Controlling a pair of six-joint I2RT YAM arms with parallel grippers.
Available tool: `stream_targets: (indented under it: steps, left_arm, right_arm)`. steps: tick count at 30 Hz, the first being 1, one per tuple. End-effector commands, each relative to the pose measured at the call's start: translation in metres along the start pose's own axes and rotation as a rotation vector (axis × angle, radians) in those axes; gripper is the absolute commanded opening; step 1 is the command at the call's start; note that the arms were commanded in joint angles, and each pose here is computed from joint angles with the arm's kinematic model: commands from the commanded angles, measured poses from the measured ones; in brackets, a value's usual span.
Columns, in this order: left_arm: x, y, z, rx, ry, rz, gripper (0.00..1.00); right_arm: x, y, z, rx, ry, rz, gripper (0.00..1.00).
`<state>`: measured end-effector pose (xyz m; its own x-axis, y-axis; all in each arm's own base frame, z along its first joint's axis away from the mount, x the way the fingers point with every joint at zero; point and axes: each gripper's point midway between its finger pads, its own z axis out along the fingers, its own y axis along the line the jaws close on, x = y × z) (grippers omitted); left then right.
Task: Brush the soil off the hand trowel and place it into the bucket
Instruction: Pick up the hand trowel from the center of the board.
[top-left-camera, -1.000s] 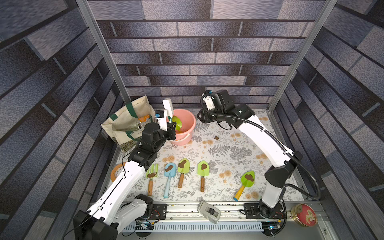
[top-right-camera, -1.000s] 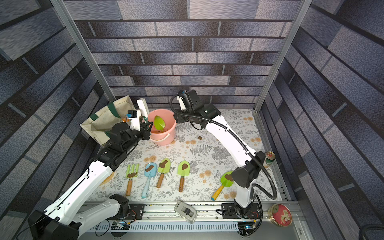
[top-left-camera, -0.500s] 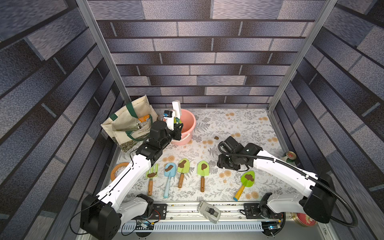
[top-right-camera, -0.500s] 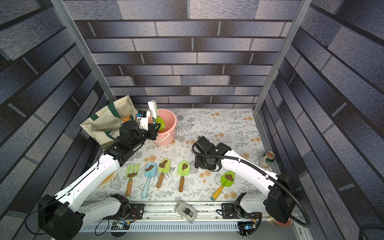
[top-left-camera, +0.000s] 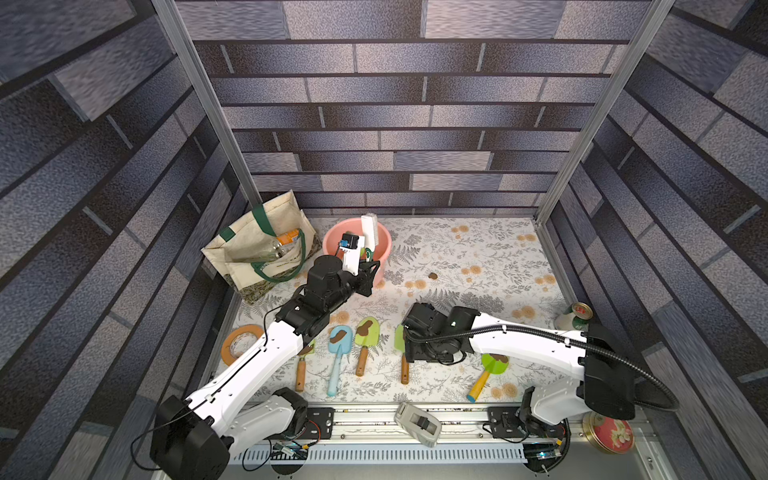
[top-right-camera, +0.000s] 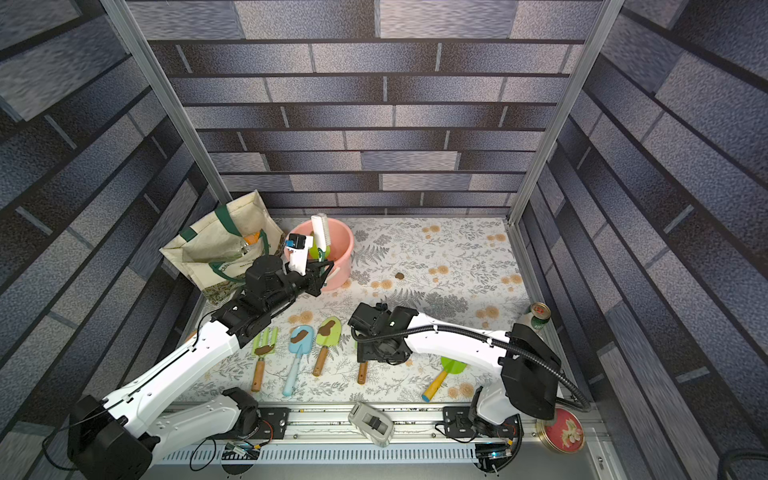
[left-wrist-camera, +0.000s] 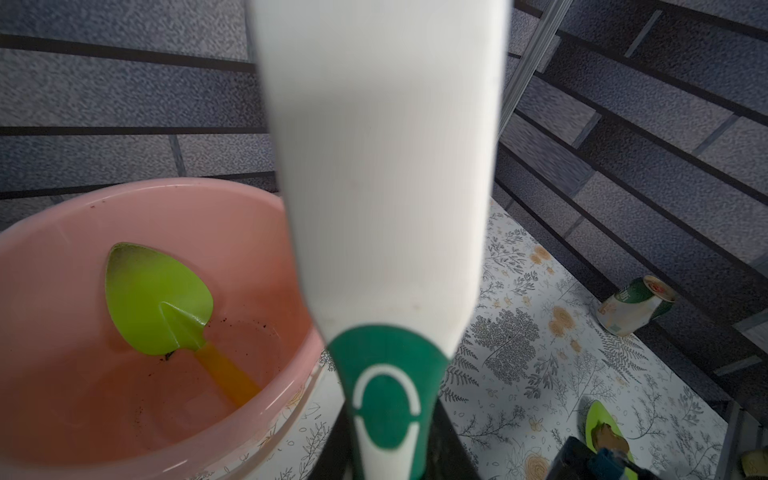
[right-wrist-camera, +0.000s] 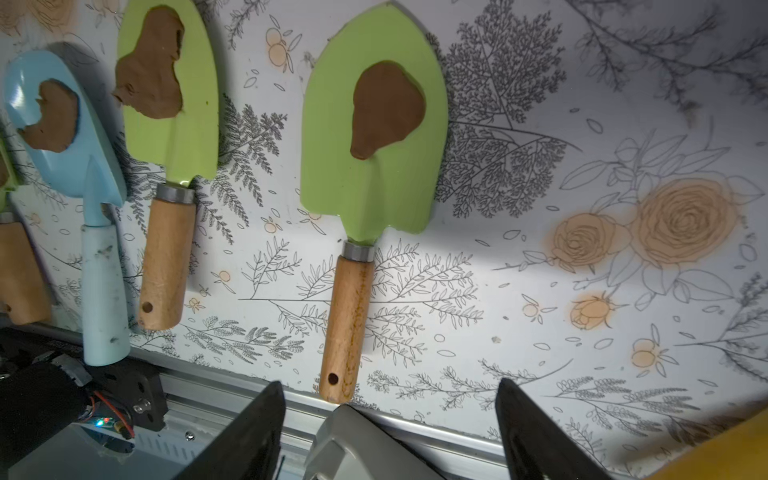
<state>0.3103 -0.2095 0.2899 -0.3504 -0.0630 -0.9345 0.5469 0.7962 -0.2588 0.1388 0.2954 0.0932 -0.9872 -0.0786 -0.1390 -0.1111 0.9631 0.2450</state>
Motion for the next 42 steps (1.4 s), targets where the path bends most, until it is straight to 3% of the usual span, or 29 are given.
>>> stream_targets:
  steps: [1, 18, 27, 29, 33, 42]
  left_arm:
    - [-0.007, -0.003, -0.015, -0.001, -0.037, 0.017, 0.00]
    - [-0.014, -0.003, -0.043, -0.021, -0.064, 0.048, 0.00]
    - [-0.015, -0.002, -0.044, -0.031, -0.067, 0.055, 0.00]
    - [-0.015, -0.001, -0.044, -0.035, -0.070, 0.056, 0.00]
    - [-0.015, -0.001, -0.044, -0.038, -0.069, 0.057, 0.00]
    - [-0.014, 0.005, -0.043, -0.066, -0.061, 0.060, 0.00]
  right_arm:
    - [0.000, 0.018, 0.002, -0.002, -0.008, 0.009, 0.79]
    - [0.026, 0.019, 0.051, 0.125, 0.126, -0.029, 0.59]
    - [0.031, 0.012, 0.064, 0.171, 0.159, -0.056, 0.42]
    - [0.033, 0.010, 0.067, 0.173, 0.163, -0.062, 0.35]
    - [0.031, 0.008, 0.065, 0.172, 0.148, -0.072, 0.24]
    - [0.017, 0.002, 0.037, 0.224, 0.095, -0.147, 0.12]
